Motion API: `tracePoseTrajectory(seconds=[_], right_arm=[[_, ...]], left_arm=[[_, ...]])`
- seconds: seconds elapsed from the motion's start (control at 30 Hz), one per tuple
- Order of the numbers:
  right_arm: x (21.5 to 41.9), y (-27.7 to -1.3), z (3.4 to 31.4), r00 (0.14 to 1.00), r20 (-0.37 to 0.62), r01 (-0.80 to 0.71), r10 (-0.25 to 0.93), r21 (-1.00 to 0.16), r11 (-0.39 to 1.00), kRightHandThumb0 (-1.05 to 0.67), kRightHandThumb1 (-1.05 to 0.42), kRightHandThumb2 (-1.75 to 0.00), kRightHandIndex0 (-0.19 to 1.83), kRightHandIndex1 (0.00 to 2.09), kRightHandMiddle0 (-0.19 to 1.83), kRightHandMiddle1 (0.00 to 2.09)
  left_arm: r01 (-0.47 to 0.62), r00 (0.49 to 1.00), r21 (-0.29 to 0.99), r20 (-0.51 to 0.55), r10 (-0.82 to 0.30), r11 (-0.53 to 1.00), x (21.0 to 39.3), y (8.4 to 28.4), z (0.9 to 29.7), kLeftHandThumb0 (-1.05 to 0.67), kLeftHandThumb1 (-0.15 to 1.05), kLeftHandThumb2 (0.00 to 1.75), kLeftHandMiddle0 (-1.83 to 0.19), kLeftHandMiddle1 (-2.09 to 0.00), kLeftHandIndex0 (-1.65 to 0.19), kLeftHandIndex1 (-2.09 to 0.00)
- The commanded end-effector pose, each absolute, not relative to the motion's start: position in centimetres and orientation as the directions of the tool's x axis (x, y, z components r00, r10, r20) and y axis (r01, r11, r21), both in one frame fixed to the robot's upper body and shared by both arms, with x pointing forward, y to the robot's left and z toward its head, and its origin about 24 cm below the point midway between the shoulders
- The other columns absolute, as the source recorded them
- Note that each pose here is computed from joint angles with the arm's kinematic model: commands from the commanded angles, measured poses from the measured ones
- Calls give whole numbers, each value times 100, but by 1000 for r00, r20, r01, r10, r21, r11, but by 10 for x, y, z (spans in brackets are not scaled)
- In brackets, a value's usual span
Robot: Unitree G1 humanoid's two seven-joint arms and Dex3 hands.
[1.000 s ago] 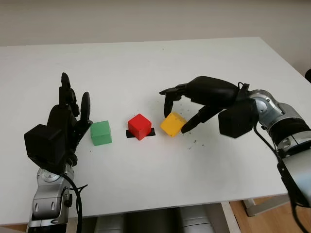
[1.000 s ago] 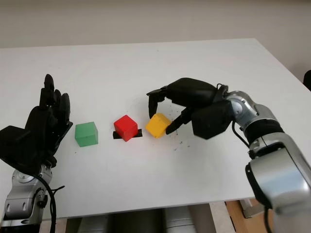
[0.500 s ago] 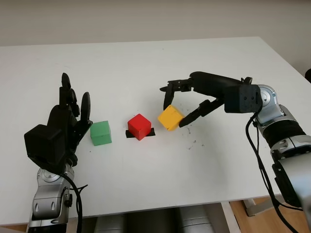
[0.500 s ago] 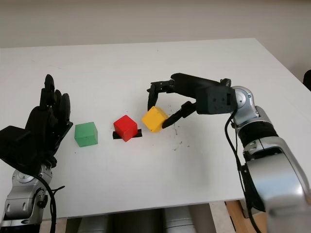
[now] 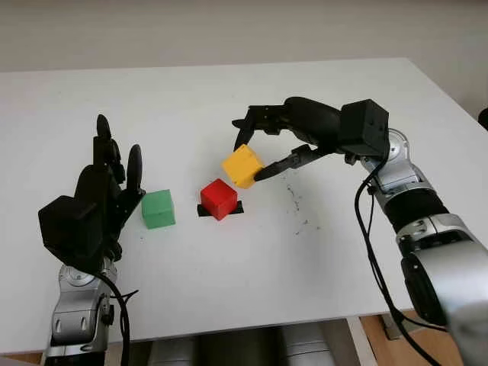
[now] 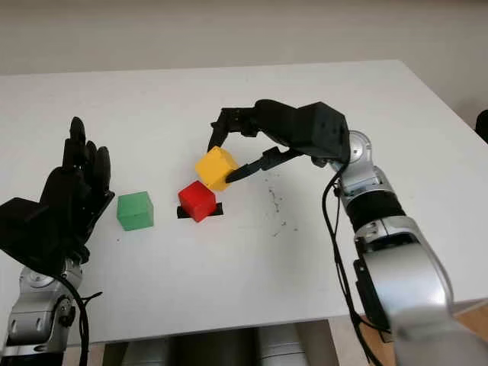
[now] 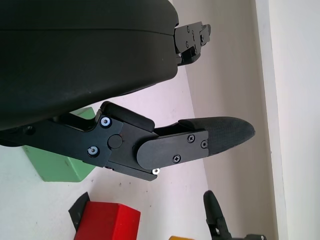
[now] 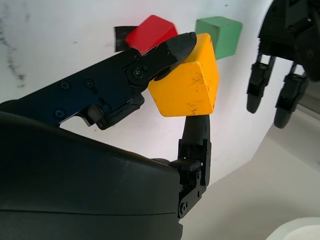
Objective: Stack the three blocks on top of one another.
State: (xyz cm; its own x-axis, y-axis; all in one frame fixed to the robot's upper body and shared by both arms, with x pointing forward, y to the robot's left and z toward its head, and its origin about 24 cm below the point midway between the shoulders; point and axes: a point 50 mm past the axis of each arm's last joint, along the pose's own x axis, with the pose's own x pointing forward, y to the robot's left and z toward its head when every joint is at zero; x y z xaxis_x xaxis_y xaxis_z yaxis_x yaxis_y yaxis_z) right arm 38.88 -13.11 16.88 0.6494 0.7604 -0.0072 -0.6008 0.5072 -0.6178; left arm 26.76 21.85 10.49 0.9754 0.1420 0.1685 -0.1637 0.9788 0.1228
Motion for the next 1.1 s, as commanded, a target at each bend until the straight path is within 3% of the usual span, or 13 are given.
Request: tracePoseTrajectory(seconds=[0.0, 0.33, 1.07], right_arm=[[389, -125, 167, 651, 12, -612, 759, -583, 535, -52, -93, -5, 25, 3, 43, 149], [390, -101, 147, 659, -26, -686, 752, -430, 586, -51, -90, -5, 26, 5, 46, 151], [393, -91, 134, 688, -85, -688, 721, -393, 610, -52, -90, -5, 25, 5, 44, 158]], left_arm=[[-167, 973, 115, 181, 144, 979, 266, 217, 107, -73, 105, 59, 19, 0, 19, 0], [-169, 973, 113, 180, 147, 979, 265, 218, 107, -73, 105, 59, 19, 0, 19, 0], [-179, 972, 114, 176, 157, 977, 263, 218, 107, -74, 105, 59, 19, 0, 19, 0]])
